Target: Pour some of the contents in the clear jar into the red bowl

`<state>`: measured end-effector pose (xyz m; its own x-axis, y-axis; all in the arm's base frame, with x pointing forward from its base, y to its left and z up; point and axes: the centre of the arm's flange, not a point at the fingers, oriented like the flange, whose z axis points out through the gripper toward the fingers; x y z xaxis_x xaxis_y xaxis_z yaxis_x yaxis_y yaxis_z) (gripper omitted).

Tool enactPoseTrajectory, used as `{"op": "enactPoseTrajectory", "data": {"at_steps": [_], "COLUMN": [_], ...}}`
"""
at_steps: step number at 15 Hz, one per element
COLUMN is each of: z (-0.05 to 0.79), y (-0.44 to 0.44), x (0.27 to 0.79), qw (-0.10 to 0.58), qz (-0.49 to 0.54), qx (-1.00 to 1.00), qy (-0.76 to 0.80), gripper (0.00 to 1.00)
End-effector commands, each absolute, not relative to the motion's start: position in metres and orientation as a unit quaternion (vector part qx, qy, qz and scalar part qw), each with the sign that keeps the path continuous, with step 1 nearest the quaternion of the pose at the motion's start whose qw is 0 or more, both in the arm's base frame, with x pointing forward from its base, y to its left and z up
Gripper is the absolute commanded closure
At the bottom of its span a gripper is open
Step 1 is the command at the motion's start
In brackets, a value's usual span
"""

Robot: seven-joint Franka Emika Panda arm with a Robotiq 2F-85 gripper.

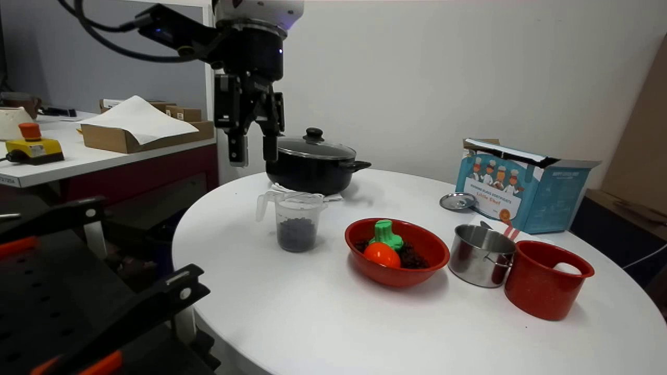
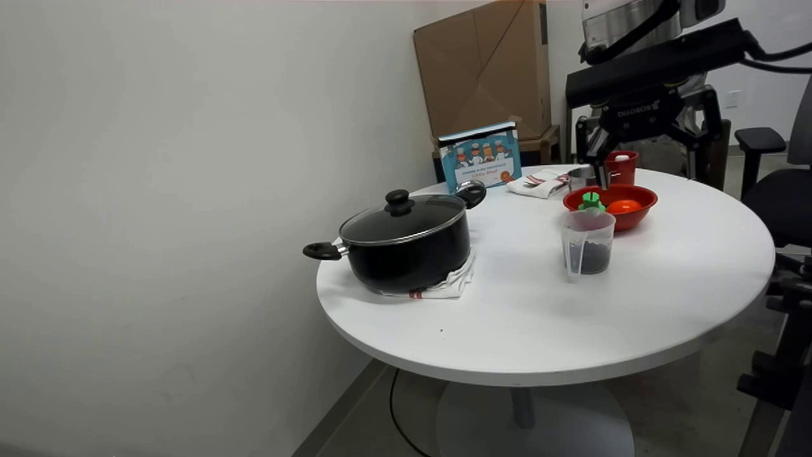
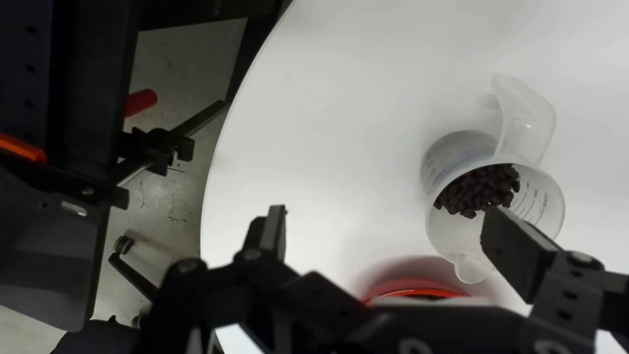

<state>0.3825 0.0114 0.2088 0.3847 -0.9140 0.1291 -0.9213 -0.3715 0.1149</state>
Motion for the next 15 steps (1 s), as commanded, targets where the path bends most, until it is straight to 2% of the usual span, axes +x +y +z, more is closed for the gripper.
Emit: {"op": "enactPoseTrajectory", "data": {"at_steps": [1,15], "z": [0.182,0.141], "y": [0.020,0.043], "x": [0.397,0.433], "qw": [0.079,0.069], "qz": [0.032,0.027], "qx": [0.827,0.840], "qy": [-0.556,-0.538], "gripper": [0.00,0.00]}}
